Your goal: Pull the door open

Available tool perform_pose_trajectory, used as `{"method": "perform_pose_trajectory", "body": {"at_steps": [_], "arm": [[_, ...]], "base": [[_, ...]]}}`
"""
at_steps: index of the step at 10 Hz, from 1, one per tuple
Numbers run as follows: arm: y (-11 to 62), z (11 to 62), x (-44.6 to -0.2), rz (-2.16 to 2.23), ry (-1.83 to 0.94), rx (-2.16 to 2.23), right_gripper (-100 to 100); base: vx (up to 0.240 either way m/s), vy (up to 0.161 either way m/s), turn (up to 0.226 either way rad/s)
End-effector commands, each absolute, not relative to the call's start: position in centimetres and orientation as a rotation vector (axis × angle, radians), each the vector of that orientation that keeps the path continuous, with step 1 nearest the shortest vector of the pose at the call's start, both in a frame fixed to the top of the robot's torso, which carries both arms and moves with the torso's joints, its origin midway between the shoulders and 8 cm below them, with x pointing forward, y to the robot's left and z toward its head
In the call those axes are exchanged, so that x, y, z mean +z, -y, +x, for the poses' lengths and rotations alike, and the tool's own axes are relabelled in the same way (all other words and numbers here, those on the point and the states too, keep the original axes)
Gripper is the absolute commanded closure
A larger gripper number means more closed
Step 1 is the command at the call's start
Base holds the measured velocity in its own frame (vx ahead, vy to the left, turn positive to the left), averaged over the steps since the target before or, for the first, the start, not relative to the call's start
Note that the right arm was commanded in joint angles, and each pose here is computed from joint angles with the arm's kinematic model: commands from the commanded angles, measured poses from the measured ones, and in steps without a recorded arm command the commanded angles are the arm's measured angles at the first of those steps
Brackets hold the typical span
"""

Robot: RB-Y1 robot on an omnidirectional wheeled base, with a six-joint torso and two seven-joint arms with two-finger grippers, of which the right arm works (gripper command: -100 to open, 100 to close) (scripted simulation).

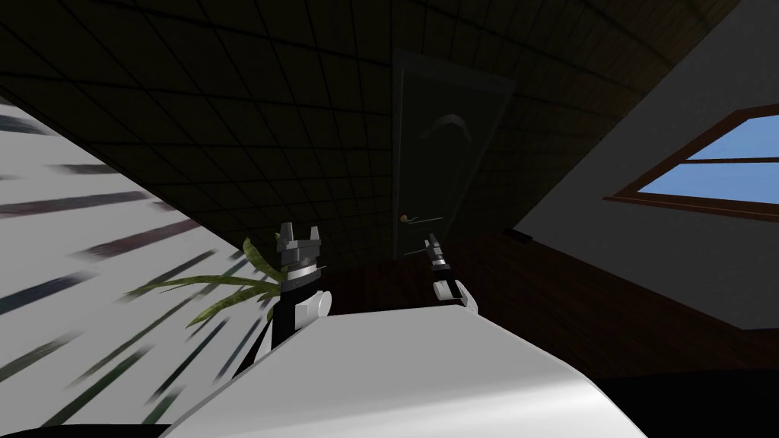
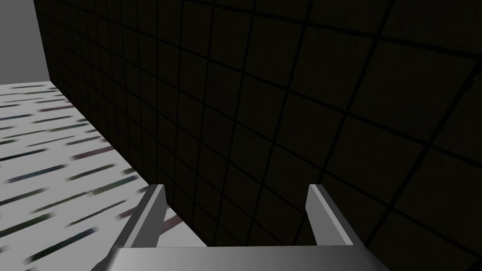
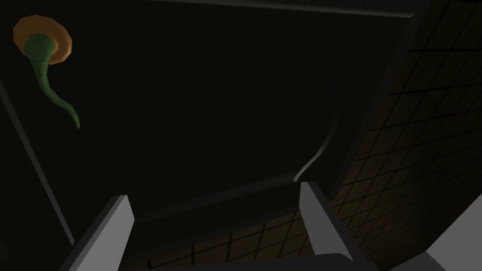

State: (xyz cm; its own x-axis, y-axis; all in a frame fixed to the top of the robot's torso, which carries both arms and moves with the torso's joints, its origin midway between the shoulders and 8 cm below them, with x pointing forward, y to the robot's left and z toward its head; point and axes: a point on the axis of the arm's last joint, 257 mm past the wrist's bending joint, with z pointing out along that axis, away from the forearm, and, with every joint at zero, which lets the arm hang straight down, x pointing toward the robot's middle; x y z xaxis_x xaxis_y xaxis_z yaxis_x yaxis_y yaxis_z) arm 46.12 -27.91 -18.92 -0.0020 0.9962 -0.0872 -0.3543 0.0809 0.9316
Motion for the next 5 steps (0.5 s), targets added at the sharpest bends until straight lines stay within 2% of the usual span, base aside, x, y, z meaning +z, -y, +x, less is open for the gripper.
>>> {"method": "perform_pose_trajectory", "body": {"at_steps": [1,5], "arm": [[28.0,46.6,-20.3,0.886,-1.018,1.306,-100],[28.4,47.5,-22.8,0.909,-1.067,1.3,-100]], "base": [[0.081,0.003,0.042],[0.074,-0.012,0.034]]}}
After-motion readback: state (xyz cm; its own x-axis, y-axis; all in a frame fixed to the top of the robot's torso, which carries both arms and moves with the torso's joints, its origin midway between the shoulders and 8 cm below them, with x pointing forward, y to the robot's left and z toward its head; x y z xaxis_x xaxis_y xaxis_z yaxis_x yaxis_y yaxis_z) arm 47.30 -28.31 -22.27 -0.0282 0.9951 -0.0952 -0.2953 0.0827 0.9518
